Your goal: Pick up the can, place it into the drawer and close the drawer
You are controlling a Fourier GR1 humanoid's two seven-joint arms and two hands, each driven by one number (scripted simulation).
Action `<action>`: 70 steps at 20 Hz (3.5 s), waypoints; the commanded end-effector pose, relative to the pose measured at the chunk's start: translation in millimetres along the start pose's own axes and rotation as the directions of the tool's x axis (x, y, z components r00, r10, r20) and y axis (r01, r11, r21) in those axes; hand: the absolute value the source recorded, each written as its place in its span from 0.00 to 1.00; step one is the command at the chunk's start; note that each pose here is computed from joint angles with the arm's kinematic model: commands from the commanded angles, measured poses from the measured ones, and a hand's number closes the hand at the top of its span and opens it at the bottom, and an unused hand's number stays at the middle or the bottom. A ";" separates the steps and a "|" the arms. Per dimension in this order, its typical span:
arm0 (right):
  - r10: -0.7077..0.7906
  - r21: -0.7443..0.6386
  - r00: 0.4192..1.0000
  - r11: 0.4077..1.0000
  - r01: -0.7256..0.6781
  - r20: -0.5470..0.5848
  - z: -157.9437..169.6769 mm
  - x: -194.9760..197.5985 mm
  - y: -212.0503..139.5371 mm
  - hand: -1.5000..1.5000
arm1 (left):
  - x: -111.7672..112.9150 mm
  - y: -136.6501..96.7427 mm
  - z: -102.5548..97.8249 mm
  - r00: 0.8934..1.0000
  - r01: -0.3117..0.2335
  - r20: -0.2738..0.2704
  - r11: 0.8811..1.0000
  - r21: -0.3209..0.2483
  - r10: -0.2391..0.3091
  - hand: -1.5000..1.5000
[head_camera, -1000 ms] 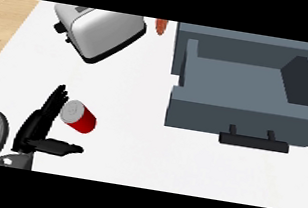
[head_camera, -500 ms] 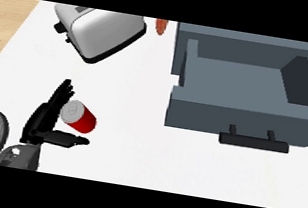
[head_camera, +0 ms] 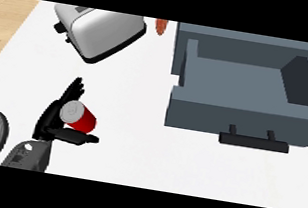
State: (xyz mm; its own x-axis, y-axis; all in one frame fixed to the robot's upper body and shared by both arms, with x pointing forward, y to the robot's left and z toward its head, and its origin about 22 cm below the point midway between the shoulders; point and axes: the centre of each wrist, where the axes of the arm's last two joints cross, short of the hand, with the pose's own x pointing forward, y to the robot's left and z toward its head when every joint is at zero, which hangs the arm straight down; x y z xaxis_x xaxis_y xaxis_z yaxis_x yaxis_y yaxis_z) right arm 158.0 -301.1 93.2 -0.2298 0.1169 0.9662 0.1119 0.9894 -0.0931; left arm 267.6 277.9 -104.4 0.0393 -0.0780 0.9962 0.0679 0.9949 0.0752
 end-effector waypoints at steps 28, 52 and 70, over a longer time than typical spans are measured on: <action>-0.028 -0.026 1.000 0.999 0.028 0.002 2.5 -3.5 5.8 0.00 | 78.3 -10.8 -49.4 0.980 -0.144 0.163 0.973 0.180 0.115 1.00; -0.005 -0.041 1.000 0.999 0.006 0.009 22.2 3.4 2.3 0.00 | 261.9 -141.0 -87.9 0.965 -0.013 0.260 0.999 -0.044 0.024 1.00; -0.013 -0.021 1.000 1.000 0.014 0.021 11.6 2.1 -0.2 0.00 | 379.4 -238.8 -128.5 0.962 0.035 0.272 0.999 -0.033 -0.025 1.00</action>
State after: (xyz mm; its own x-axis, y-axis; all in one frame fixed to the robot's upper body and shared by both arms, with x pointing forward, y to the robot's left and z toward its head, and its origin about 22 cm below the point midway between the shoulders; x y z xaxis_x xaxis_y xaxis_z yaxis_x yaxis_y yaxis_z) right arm 146.5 -303.5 98.2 -0.2572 0.1105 0.9600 0.1425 0.9869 -0.0754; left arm 392.1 22.9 225.7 -0.2408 -0.0685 0.9682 0.1187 0.9879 0.0995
